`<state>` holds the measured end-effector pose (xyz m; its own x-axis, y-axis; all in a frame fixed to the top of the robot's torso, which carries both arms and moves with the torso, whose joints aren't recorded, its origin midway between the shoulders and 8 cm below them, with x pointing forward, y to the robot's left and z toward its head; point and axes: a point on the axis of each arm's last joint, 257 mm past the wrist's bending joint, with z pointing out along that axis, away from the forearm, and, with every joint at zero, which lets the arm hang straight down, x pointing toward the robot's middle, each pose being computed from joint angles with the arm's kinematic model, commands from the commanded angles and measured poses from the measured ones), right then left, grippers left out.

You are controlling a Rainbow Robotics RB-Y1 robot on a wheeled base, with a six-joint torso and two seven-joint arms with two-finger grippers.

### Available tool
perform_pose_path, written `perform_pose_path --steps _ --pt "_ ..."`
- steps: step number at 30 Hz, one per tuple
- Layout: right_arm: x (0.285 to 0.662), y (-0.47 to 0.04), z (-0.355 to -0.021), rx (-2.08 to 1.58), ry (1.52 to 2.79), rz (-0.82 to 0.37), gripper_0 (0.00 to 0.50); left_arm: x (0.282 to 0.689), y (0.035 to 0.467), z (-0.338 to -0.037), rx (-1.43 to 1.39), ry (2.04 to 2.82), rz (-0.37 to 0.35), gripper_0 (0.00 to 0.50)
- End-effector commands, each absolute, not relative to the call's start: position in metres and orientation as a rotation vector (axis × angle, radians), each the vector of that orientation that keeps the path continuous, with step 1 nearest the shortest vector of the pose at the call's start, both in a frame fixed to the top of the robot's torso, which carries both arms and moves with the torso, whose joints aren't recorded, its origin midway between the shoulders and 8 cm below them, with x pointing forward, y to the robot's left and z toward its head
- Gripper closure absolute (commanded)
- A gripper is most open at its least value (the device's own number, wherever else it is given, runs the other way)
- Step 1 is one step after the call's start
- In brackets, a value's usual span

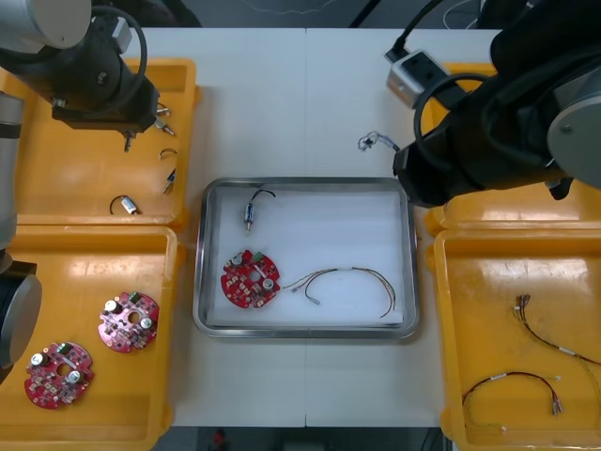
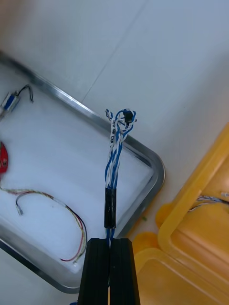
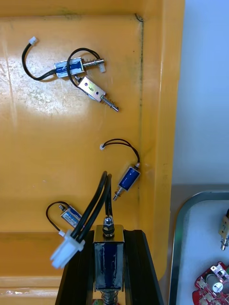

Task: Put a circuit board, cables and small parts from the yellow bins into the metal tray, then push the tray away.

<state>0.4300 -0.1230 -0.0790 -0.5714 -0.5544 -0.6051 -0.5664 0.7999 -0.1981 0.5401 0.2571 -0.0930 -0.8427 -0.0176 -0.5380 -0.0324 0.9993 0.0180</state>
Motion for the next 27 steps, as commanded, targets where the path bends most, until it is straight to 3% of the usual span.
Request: perform_pose_path --steps 1,14,23,27 --pt "0.418 -0.099 -0.094 -1.123 2.190 -0.077 0.500 0.534 0.249 -0.090 -0.034 2.551 -0.015 0.500" --pt "0.435 -0.073 -0.140 -1.640 1.896 -0.343 0.500 0.533 0.244 -0.088 -0.033 2.549 -0.039 0.499" --pt "0.467 -0.063 -0.172 -1.846 1.707 -0.426 0.500 0.533 0.243 -0.089 -0.032 2.553 -0.042 0.500" --pt "0.475 -0.071 -0.186 -1.897 1.700 -0.448 0.500 0.532 0.243 -0.089 -0.029 2.553 -0.043 0.498"
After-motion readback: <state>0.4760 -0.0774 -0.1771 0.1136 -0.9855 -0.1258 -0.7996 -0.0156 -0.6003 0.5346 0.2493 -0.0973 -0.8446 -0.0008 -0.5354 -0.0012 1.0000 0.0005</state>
